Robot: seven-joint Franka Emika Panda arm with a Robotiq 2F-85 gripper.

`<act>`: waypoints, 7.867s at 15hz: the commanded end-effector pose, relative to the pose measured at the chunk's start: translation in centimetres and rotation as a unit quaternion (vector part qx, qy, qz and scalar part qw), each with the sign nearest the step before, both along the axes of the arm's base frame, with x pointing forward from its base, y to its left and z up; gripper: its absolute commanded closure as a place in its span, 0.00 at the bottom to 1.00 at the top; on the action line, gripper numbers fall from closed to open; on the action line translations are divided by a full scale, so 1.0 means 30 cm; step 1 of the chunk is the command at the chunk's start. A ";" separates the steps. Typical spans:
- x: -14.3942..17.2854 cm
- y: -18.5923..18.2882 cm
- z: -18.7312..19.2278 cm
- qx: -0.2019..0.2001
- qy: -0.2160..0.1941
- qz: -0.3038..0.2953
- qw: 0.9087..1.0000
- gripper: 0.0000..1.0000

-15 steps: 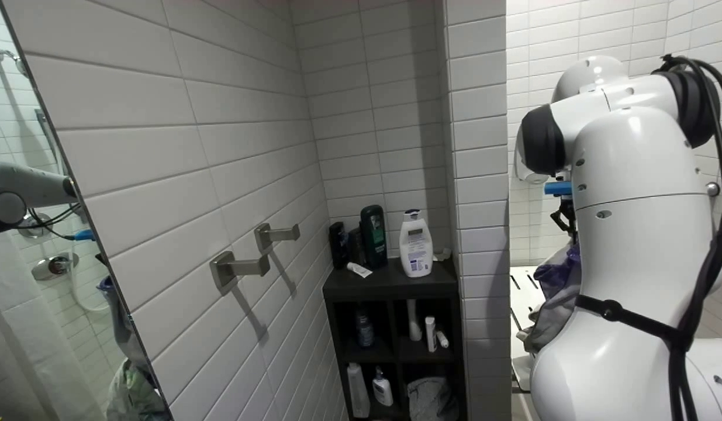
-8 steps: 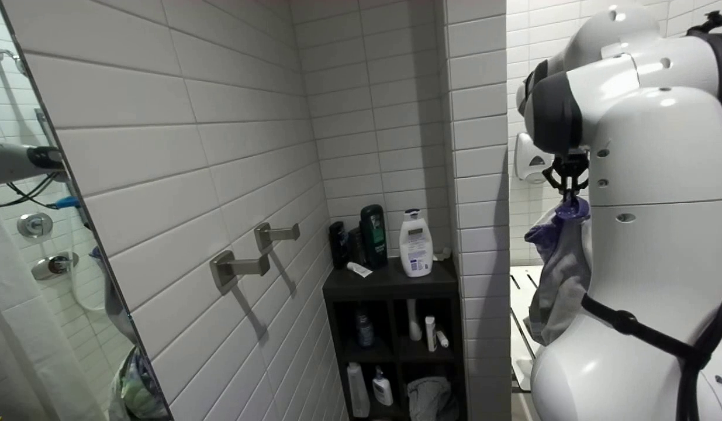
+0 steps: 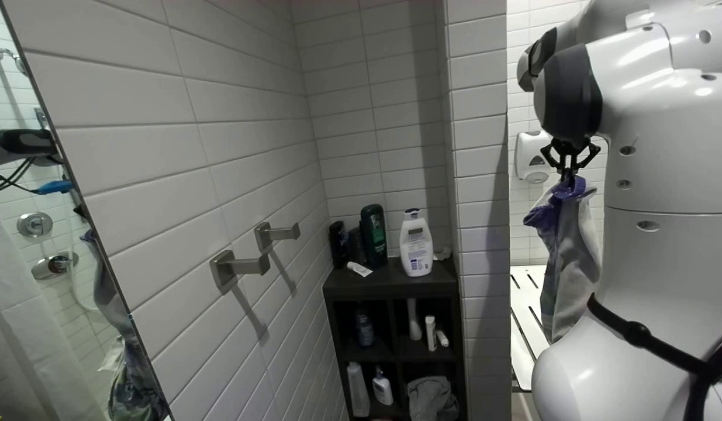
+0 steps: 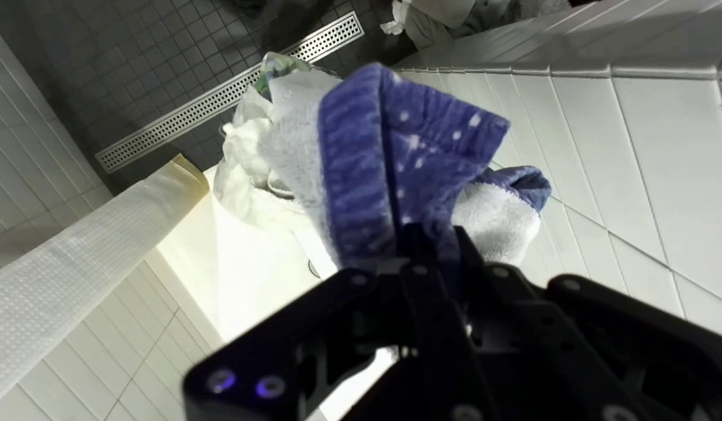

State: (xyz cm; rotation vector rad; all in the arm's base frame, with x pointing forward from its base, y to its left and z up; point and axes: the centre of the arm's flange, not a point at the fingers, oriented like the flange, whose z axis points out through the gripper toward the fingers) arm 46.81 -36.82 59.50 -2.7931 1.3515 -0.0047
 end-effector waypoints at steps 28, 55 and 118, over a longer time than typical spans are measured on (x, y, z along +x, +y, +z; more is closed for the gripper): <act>-0.240 0.516 -0.043 -0.045 0.083 0.115 0.989 0.97; -0.024 1.351 -0.017 -0.026 0.070 0.493 0.867 0.97; 0.152 2.370 0.611 -0.008 -0.102 0.858 0.504 0.97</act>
